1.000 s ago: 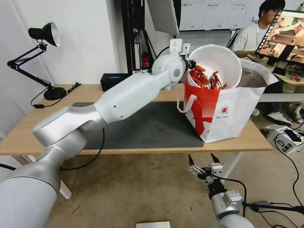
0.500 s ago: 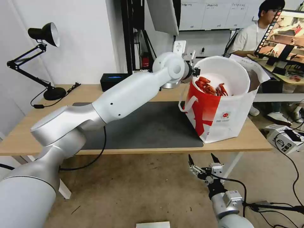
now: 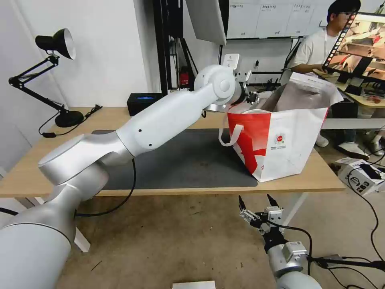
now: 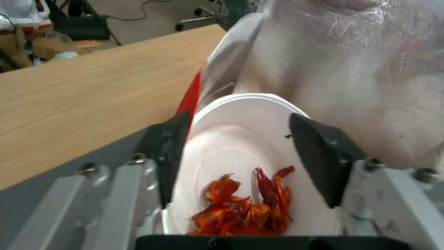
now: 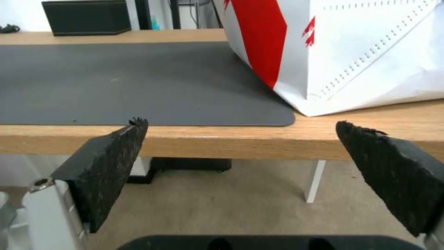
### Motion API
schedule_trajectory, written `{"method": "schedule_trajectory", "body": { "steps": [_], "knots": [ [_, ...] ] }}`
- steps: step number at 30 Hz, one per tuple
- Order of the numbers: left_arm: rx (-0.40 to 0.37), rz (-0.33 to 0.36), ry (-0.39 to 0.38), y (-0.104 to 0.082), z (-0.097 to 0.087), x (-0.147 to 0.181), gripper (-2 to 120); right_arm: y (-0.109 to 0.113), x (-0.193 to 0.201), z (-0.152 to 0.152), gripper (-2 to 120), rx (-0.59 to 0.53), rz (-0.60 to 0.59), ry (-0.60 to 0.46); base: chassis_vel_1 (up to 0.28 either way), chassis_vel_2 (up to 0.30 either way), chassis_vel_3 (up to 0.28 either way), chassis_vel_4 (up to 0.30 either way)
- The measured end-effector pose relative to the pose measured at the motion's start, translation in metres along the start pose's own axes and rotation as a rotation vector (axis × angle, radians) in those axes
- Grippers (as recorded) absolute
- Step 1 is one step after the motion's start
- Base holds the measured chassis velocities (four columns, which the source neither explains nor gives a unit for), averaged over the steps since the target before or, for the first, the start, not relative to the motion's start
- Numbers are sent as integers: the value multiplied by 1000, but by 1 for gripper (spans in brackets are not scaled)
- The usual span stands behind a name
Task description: Pick up the trash from the table and place it into the takeout bag.
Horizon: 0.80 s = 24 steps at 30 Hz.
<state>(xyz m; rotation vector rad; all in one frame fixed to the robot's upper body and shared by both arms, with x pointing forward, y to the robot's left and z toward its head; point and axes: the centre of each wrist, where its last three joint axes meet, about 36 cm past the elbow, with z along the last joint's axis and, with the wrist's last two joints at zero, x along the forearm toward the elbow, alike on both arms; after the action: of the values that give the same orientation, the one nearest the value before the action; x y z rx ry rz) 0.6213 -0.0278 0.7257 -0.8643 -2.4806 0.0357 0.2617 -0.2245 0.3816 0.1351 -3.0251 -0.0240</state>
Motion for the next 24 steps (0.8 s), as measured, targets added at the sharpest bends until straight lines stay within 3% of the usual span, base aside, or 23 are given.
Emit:
{"method": "schedule_trajectory", "body": {
  "steps": [8, 12, 16, 23, 24],
  "knots": [
    [8, 6, -20, 4, 0, 6, 97, 0, 0, 0, 100, 0, 0, 0, 0, 0, 0, 0],
    [18, 4, -40, 9, 0, 11, 99, 0, 0, 0, 100, 0, 0, 0, 0, 0, 0, 0],
    [30, 23, -87, 24, 3, 28, 100, 0, 0, 0, 100, 0, 0, 0, 0, 0, 0, 0],
    [41, 40, -246, 81, 37, 81, 100, 0, 0, 0, 100, 0, 0, 0, 0, 0, 0, 0],
    [41, 40, -246, 81, 37, 81, 100, 0, 0, 0, 100, 0, 0, 0, 0, 0, 0, 0]
  ]
}}
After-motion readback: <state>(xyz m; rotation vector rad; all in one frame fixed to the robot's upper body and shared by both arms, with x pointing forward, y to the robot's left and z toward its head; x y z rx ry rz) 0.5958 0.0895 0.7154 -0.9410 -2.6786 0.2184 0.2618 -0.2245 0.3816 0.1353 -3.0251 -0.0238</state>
